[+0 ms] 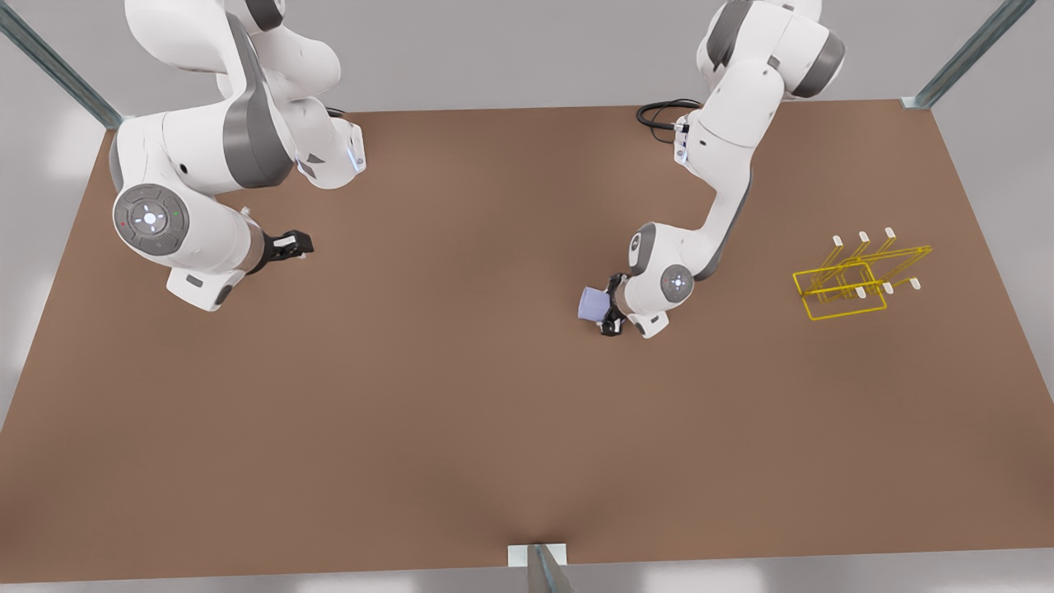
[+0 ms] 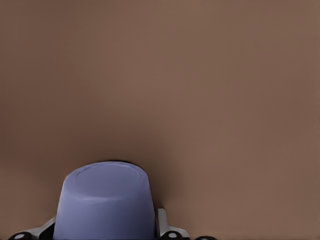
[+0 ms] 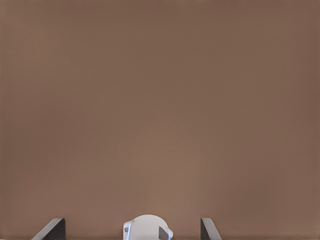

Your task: Place the cup on the cup holder

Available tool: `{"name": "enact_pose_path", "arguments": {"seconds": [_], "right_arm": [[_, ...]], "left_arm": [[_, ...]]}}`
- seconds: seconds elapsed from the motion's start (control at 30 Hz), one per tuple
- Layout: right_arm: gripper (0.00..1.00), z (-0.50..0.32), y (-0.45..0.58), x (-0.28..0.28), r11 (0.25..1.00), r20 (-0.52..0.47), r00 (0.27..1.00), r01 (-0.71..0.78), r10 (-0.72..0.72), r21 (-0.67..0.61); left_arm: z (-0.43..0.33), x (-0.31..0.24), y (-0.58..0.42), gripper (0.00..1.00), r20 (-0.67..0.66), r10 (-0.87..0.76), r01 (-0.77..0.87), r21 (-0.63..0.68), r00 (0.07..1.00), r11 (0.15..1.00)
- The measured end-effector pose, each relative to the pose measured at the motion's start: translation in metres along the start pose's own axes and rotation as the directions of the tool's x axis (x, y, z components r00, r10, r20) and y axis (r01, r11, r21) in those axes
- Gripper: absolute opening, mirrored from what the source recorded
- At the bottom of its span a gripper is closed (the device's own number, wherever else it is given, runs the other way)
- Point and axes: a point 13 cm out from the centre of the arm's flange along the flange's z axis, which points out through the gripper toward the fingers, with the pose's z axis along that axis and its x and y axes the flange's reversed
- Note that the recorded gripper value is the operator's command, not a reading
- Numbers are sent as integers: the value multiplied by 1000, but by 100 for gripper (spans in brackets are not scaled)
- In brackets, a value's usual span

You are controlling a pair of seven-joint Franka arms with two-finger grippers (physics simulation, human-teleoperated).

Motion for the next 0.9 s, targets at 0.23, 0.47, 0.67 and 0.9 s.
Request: {"name": "enact_pose_path", "arguments": {"seconds": [0.23,0.47,0.67,0.9], "right_arm": [[100,1,0,-1,1000,-1,1000,-2,2,-1],[100,11,-1,-13,1000,-15,1000,-4,4,-1],[100,34,-16,-51,999,4,999,-33,33,-1],[100,37,-15,-72,999,52,997,-51,50,3]], "left_arm": [[-140,-56,-103,68,86,-54,42,132,995,990],[-296,-109,-91,70,703,-179,-17,262,688,965],[-338,-200,-60,70,940,-192,50,186,280,981],[-341,-295,-6,70,997,-71,198,71,-7,978]]}}
